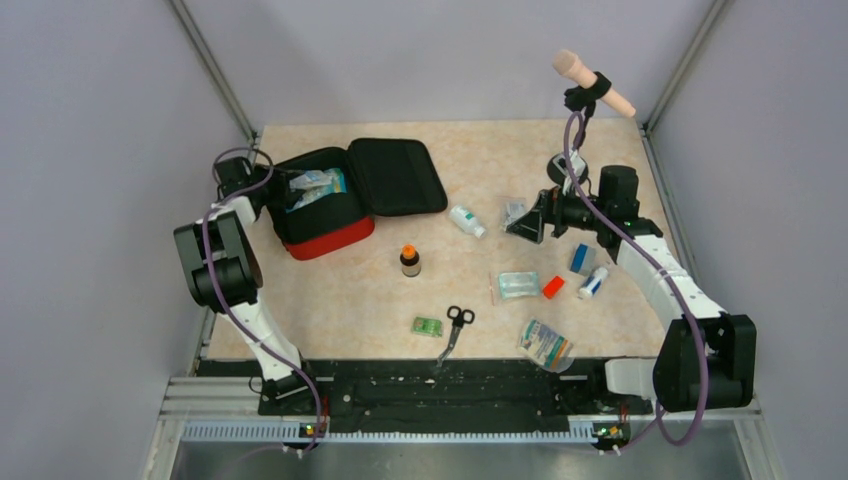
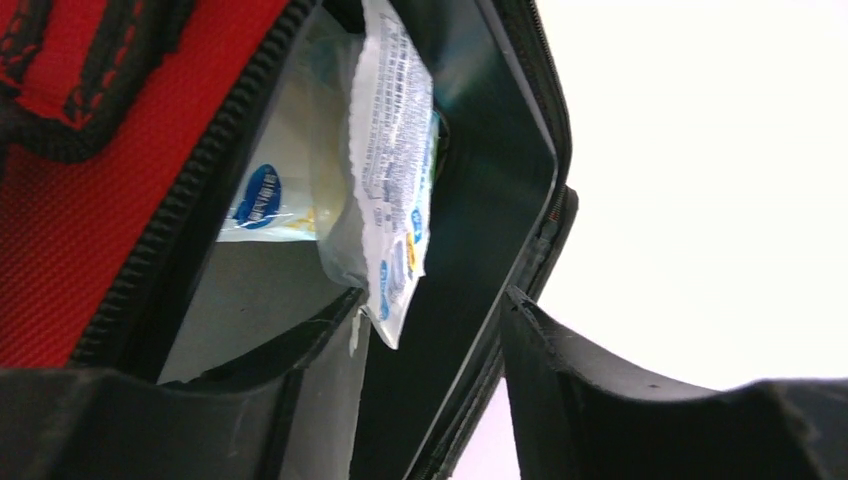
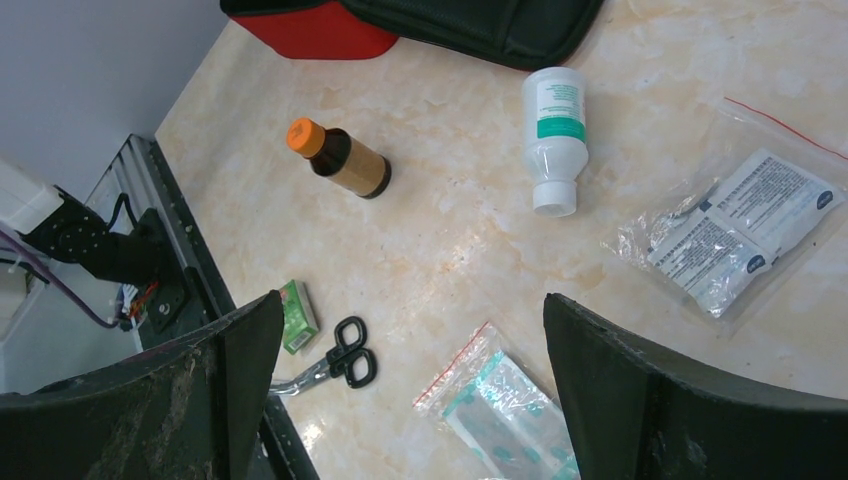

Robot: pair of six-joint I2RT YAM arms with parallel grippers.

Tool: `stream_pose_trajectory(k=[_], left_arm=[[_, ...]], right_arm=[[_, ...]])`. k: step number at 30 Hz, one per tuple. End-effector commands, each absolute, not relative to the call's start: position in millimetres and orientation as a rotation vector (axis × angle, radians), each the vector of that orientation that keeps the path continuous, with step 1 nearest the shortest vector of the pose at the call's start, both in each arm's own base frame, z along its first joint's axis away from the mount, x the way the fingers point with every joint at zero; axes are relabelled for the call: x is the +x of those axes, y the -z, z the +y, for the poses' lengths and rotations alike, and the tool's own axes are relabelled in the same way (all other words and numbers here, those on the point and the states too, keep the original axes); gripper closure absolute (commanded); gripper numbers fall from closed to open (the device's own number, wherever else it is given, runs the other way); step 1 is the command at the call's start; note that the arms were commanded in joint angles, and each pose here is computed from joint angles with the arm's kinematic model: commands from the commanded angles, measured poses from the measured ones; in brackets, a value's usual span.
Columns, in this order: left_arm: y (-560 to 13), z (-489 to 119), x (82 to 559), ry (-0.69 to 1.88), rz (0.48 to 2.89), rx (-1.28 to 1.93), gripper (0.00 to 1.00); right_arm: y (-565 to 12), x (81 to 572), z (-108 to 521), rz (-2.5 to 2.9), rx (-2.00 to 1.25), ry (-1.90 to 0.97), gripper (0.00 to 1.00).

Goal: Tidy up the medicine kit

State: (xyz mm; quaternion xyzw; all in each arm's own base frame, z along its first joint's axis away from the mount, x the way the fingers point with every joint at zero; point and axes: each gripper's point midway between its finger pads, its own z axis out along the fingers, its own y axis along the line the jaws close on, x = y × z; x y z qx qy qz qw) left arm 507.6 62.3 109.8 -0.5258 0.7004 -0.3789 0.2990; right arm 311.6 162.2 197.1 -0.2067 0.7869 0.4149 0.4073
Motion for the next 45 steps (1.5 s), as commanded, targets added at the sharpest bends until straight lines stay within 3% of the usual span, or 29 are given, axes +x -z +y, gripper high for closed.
stream_pose_trajectory(k=[1,3,4,5,6,16,27,31,33,37,40,45], left_arm=[[-107,66,507,1.045,1.837,-1.472,0.40],[-117,62,509,1.098,1.819,-1.446,0.26],[-121,61,510,1.109,1.817,-1.436,0.10],[-125,60,510,1.118,1.818,-1.429,0.02],[-131,59,509,1.129,1.817,-1.421,0.01],[-146,54,487,1.068,1.935,-1.447,0.01],[-187,69,477,0.827,2.035,-1.105,0.01],[-211,64,471,0.683,2.089,-0.803,0.01],[-234,35,466,0.747,2.096,-0.515,0.01],[-277,-25,422,0.842,1.994,-0.018,0.01],[-286,-45,382,0.773,1.886,0.276,0.01],[-256,-47,351,0.595,1.890,0.376,0.01]], right_arm=[[-210,313,162,1.927,-0.558,-1.024,0.01],[-210,312,163,1.925,-0.563,-1.030,0.01],[-210,312,163,1.924,-0.564,-1.033,0.01],[-211,312,163,1.922,-0.565,-1.035,0.01],[-211,312,163,1.922,-0.565,-1.037,0.01],[-216,304,169,1.881,-0.630,-1.086,0.01],[-208,314,154,1.897,-0.645,-0.907,0.01],[-202,321,142,1.912,-0.644,-0.780,0.01],[-201,320,142,1.916,-0.653,-0.784,0.01],[-190,304,148,1.924,-0.808,-0.844,0.01],[-174,300,143,1.974,-0.875,-0.813,0.01],[-144,286,144,2.042,-1.055,-0.674,0.01]])
